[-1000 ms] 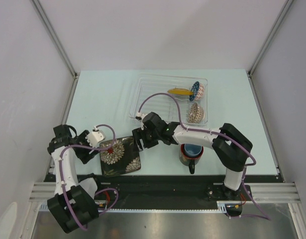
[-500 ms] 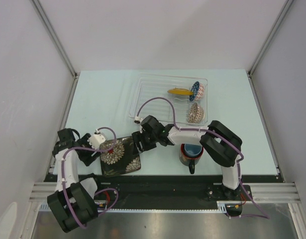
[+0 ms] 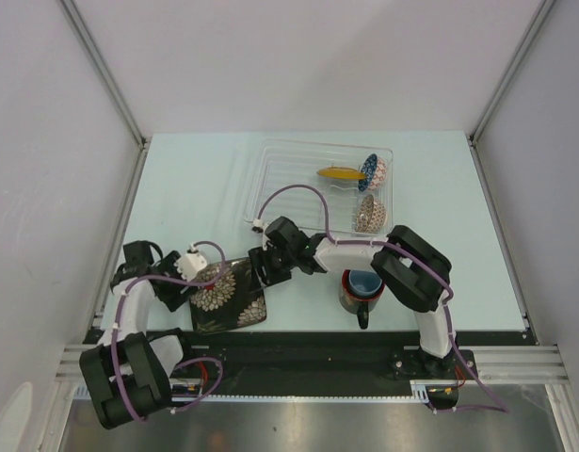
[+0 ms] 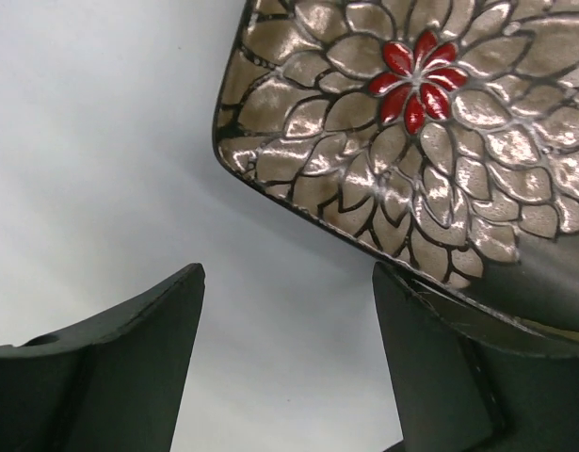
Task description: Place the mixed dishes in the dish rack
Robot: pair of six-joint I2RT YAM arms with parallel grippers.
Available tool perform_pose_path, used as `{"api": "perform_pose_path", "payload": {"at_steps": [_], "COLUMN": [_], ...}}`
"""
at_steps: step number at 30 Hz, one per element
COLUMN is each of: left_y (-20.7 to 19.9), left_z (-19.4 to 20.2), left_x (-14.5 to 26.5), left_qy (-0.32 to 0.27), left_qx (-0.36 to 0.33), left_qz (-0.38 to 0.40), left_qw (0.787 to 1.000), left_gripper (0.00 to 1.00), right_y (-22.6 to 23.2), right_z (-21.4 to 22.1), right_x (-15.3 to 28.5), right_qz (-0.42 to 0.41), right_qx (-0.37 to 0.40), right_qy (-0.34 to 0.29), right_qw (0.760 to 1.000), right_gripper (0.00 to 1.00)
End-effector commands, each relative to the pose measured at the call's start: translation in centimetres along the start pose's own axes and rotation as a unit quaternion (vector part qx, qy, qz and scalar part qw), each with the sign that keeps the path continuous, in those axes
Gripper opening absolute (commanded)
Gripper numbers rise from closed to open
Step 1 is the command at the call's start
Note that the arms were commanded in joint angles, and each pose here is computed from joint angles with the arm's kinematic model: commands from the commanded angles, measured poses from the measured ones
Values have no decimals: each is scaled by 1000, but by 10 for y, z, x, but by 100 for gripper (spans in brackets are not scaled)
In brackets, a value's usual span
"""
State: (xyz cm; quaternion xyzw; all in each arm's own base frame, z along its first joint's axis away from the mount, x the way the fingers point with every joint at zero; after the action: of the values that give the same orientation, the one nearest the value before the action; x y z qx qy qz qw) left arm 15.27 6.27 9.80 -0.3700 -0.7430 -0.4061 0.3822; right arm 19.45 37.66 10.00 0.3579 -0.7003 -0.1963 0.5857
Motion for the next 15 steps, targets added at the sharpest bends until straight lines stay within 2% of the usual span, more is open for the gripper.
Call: {"api": "perform_pose_path", "payload": {"at_steps": [1, 8, 10, 11, 12, 13, 15], "left_y": [4, 4, 2, 1, -1, -1, -4], "left_z": [-12, -25, -24, -25, -25, -25, -26], "left_x": [-10, -17, -18, -18, -19, -19, -21], "left_qy": [-11, -27, -28, -30, -31, -32, -32], "left_qx": [-4, -11, -12, -14, -15, -15, -17], "left_qz": [-9, 1, 2, 1, 2, 1, 5], "left_qw": [1000, 1000, 1000, 999, 999, 999, 999], "left_gripper": [78, 78, 78, 78, 79, 78, 78], "right_y": [14, 21, 21, 22, 24, 23, 24], "right_z": [-6, -5, -5, -6, -6, -6, -6], "right_x": [-7, -16, -18, -19, -19, -21, -22], "right_qz": [-23, -30, -34, -35, -40, -40, -45], "right_qx": [-2, -5, -6, -8, -6, -7, -7], "right_qy": [-3, 7, 11, 10, 12, 14, 18], "right_qw": [1000, 1000, 999, 999, 999, 999, 999], "right_gripper": [59, 52, 45, 35, 29, 14, 2]}}
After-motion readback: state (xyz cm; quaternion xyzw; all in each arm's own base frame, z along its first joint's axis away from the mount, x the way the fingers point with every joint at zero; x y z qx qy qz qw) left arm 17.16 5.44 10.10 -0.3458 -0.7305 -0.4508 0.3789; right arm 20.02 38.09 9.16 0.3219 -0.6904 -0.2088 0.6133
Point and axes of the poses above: each gripper's point midway between its finger pads, its own x axis back along the fingers, its own y axis along the line the jaws close on, z = x × y, the point moved 9 cm from there along x, back along the fingers, and after that the axes turned 15 degrees about -x, right-handed, at the moved point
